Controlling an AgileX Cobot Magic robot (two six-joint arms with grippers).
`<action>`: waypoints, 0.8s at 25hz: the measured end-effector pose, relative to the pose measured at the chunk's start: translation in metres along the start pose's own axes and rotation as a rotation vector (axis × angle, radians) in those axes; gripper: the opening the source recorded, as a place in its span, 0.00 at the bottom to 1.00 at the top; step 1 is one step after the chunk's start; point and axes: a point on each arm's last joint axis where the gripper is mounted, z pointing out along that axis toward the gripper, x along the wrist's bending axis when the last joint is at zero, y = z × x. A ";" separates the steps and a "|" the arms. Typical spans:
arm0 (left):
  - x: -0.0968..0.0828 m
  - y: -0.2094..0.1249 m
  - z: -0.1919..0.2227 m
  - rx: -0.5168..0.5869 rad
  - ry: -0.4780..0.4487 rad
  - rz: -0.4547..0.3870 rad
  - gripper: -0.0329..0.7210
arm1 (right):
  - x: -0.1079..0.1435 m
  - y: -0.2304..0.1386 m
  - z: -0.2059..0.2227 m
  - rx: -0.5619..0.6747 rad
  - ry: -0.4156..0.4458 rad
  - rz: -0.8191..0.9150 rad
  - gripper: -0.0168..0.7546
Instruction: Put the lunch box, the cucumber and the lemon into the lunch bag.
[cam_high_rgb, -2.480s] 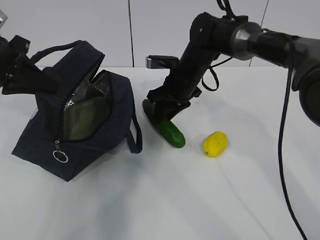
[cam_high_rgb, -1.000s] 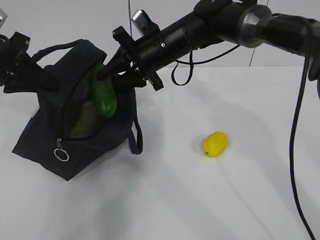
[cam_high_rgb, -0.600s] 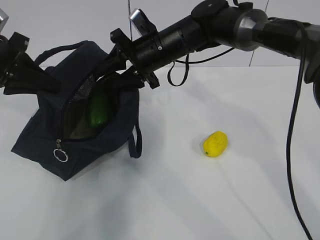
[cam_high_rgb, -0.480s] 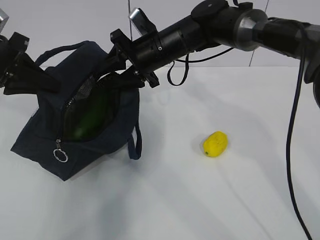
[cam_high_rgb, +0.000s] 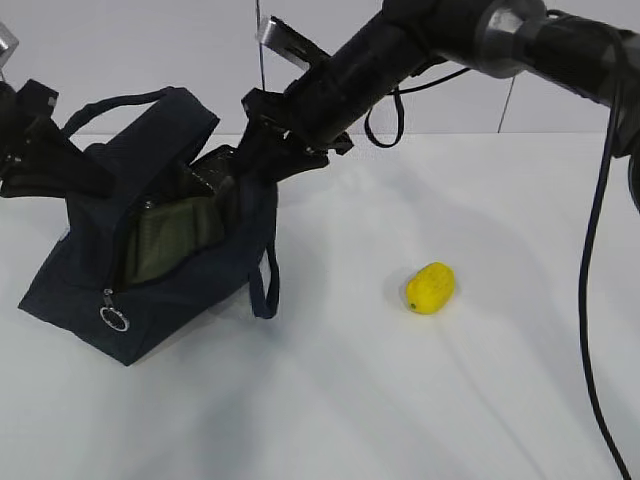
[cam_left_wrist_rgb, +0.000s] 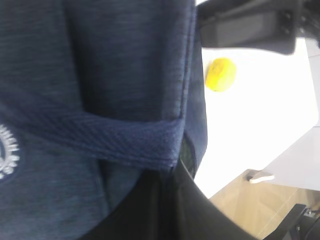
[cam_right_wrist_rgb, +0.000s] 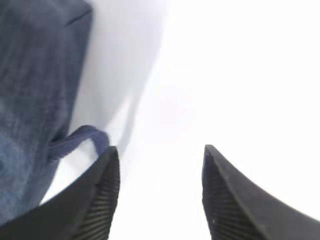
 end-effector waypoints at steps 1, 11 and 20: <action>0.001 0.000 0.000 0.003 0.007 0.004 0.03 | -0.005 -0.001 -0.001 0.020 -0.063 0.003 0.53; 0.002 0.000 0.000 0.004 0.020 0.012 0.03 | 0.000 -0.002 -0.055 0.010 -0.436 0.075 0.53; 0.002 0.000 0.000 0.003 0.021 0.012 0.03 | 0.000 -0.053 -0.062 0.148 -0.511 0.268 0.53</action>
